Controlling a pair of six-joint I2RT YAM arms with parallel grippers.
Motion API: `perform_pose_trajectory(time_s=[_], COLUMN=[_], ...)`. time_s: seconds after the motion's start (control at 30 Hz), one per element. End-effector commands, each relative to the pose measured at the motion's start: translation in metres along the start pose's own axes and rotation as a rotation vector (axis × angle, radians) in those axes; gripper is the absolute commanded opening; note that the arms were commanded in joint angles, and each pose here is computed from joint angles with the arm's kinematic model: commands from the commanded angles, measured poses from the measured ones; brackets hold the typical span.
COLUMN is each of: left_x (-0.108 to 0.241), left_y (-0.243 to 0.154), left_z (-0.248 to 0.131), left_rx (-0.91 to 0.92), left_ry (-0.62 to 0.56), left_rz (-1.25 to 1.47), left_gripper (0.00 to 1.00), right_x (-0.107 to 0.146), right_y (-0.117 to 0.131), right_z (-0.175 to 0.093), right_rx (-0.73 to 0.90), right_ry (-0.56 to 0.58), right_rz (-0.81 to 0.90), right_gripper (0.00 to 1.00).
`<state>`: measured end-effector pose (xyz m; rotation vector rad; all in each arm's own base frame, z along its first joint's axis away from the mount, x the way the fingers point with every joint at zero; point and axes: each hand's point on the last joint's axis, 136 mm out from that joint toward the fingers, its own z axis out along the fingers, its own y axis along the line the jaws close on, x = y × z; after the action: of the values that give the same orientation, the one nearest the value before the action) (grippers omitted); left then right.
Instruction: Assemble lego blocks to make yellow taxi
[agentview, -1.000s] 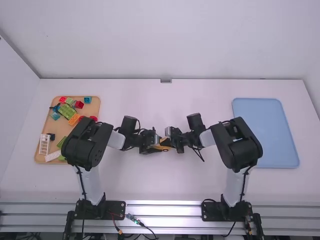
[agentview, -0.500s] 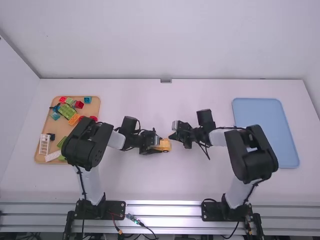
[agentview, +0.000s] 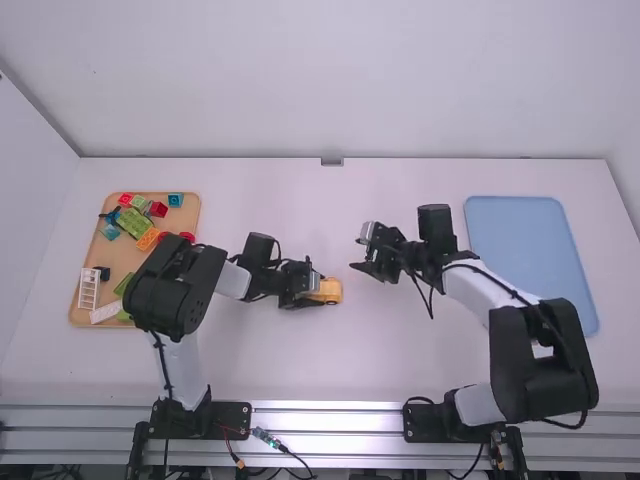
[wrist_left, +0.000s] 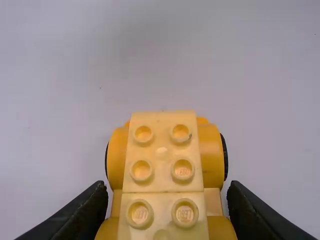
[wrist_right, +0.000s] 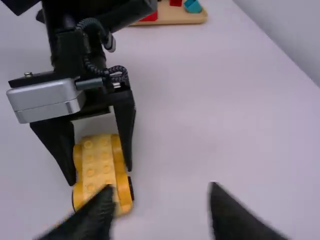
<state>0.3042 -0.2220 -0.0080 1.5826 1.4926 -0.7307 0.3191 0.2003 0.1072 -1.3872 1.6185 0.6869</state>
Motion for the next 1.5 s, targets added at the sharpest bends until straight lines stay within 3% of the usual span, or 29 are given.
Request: perform_pose_trajectory(time_s=[0.0, 0.03, 0.23, 0.33, 0.73, 0.83, 0.97, 1.17, 1.2, 1.3, 1.37, 1.47], left_x=[0.021, 0.021, 0.021, 0.021, 0.012, 0.006, 0.008, 0.028, 0.028, 0.039, 0.043, 0.051], left_y=[-0.018, -0.017, -0.018, -0.017, -0.014, -0.006, 0.007, 0.017, 0.017, 0.041, 0.049, 0.077], left_z=[0.005, 0.005, 0.005, 0.005, -0.01, -0.028, -0.072, -0.152, -0.154, -0.192, -0.204, -0.242], left_rx=[0.024, 0.023, 0.024, 0.023, 0.018, -0.011, -0.088, -0.238, -0.245, -0.413, -0.492, -0.825], left_ry=[0.07, 0.07, 0.07, 0.07, 0.045, 0.045, 0.157, 0.51, 0.52, 0.716, 0.766, 0.803], left_rz=[-0.028, -0.03, -0.033, -0.034, -0.066, -0.095, -0.199, -0.331, -0.329, -0.26, -0.295, -0.528], left_gripper=[0.41, 0.43, 0.58, 0.78, 1.0, 0.99, 0.99, 0.99, 0.99, 0.99, 0.99, 0.99], right_x=[-0.002, -0.004, -0.01, -0.011, -0.009, -0.004, -0.001, -0.004, -0.004, -0.005, -0.005, -0.005], right_y=[-0.009, -0.01, -0.01, -0.01, -0.009, -0.013, -0.017, -0.022, -0.023, -0.029, -0.033, -0.039], right_z=[-0.012, -0.015, -0.026, -0.027, -0.027, -0.028, -0.029, -0.029, -0.03, -0.031, -0.032, -0.034], right_rx=[0.076, 0.092, 0.13, 0.129, 0.129, 0.152, 0.173, 0.197, 0.2, 0.229, 0.243, 0.276], right_ry=[0.045, 0.057, 0.085, 0.084, 0.093, 0.12, 0.141, 0.136, 0.137, 0.139, 0.141, 0.153], right_rz=[0.011, 0.007, -0.003, -0.005, -0.007, -0.008, -0.005, -0.026, -0.027, -0.045, -0.052, -0.066], right_gripper=[0.87, 0.99, 0.99, 0.99, 0.99, 0.99, 0.99, 0.99, 0.99, 0.99, 0.99, 0.99])
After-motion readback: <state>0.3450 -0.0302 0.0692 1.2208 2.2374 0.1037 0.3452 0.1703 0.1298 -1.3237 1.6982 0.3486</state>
